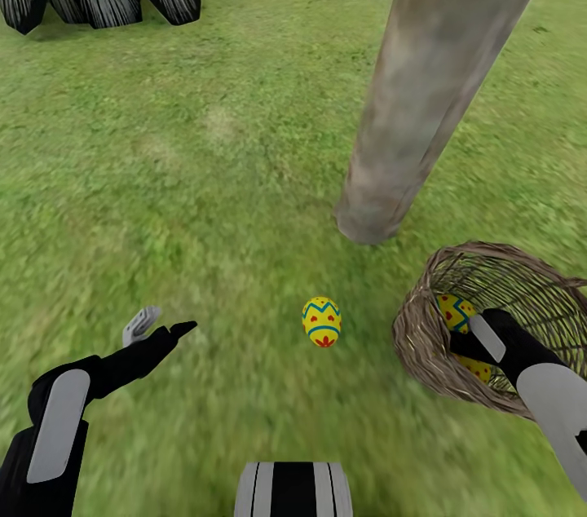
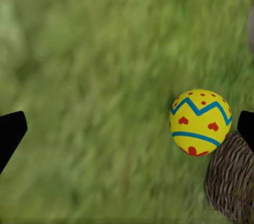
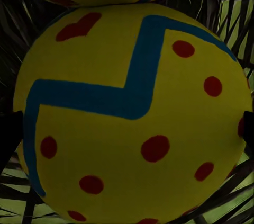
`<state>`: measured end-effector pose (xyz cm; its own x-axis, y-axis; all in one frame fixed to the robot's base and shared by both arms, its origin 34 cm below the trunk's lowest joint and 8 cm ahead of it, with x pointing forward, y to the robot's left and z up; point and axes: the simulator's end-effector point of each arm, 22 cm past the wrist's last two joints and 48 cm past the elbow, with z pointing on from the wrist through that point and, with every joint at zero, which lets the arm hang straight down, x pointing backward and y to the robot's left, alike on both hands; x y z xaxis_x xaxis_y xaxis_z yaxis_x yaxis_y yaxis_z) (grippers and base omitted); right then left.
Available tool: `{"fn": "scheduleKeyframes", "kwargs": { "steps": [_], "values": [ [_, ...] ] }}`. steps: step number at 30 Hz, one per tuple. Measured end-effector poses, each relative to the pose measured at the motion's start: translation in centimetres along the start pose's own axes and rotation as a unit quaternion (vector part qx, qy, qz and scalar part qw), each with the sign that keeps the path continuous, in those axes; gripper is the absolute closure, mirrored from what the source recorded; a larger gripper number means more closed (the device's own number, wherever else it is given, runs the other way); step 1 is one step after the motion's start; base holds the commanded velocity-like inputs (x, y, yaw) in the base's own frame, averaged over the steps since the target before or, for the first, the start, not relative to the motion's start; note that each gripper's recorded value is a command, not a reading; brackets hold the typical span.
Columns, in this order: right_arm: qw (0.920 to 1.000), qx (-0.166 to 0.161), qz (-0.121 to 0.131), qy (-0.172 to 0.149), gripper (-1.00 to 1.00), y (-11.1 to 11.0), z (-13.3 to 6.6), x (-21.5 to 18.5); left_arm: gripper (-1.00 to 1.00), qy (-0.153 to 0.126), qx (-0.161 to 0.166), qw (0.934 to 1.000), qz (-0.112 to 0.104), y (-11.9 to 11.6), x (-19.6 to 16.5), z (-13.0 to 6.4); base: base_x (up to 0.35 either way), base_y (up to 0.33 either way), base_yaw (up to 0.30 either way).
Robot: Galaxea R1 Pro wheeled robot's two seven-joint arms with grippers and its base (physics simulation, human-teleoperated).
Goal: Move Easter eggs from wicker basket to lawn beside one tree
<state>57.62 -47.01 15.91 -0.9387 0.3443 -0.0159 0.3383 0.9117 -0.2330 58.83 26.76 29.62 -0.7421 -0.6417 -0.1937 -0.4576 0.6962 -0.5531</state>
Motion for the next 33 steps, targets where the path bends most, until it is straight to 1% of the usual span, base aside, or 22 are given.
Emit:
{"fn": "scheduleKeyframes", "kwargs": {
  "steps": [9, 10, 33],
  "values": [
    [1.0000, 0.000, 0.000, 0.000, -1.00, 0.00, 0.00, -0.01, -1.00, 0.000, 0.000, 1.0000, 0.000, 0.02, -0.01, -0.02, 0.000, 0.000, 0.000],
    [1.0000, 0.000, 0.000, 0.000, 1.00, 0.00, -0.01, -0.01, -1.00, 0.000, 0.000, 1.0000, 0.000, 0.03, -0.03, -0.03, 0.000, 0.000, 0.000],
    [1.0000, 0.000, -0.002, -0.001, 1.00, 0.03, -0.03, -0.01, -1.00, 0.000, 0.001, 1.0000, -0.001, -0.01, -0.05, -0.04, 0.000, 0.000, 0.000]
  ]
}}
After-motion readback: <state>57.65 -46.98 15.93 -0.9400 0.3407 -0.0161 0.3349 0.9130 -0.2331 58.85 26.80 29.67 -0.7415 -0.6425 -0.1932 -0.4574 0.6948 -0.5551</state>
